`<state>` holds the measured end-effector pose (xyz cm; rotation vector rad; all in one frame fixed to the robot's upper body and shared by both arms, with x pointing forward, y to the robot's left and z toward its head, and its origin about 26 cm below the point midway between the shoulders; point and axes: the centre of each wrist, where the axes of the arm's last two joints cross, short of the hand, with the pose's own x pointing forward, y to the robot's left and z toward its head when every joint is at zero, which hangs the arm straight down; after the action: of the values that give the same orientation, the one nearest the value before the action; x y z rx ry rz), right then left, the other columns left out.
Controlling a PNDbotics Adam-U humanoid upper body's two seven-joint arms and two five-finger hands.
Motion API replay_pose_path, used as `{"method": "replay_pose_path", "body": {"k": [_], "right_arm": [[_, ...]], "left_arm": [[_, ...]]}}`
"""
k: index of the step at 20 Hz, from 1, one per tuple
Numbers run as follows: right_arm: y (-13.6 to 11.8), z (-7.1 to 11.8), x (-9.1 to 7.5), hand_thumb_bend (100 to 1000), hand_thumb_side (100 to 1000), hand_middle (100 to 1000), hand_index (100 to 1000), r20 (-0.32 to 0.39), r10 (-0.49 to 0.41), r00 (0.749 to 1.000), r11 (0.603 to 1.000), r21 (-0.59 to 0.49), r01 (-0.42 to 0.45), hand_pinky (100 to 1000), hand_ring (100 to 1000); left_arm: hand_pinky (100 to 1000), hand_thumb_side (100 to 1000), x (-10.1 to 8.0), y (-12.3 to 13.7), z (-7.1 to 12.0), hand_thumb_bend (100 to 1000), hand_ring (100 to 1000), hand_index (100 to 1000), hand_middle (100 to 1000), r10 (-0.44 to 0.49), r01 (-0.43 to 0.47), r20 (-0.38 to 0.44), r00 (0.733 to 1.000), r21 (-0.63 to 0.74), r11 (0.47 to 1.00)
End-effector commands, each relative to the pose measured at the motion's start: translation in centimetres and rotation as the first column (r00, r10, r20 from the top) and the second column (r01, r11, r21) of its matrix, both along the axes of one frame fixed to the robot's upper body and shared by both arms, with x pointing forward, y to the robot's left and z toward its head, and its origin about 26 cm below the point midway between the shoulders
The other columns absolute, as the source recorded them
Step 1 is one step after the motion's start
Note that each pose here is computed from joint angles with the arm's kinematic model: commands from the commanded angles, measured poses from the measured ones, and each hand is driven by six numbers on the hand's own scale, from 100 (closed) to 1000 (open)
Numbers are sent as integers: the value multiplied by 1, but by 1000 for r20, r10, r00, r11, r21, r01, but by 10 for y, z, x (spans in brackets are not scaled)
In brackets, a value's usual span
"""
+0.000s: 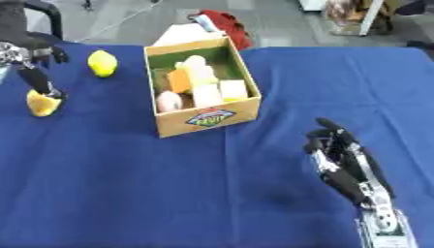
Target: Pick up objects on the table and place them in the box.
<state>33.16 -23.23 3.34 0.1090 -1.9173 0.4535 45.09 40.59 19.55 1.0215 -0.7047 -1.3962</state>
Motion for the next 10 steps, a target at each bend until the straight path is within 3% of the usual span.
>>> {"method": "replay_pose_path", "body": {"k": [1, 10], "right_arm": [[-5, 8, 3, 100, 379, 670, 903, 25, -4, 1000, 1000, -14, 5, 656, 625], [-5, 7, 2, 100, 377, 669, 903, 24, -7, 1000, 1000, -13, 8, 657, 625]], "left_arm": [[763, 229, -5, 21, 14, 503, 729, 892, 791, 74, -74, 23, 997, 17, 997], [739, 226, -10, 41, -10, 467, 700, 874, 766, 192, -193, 46, 980, 10, 981]]}}
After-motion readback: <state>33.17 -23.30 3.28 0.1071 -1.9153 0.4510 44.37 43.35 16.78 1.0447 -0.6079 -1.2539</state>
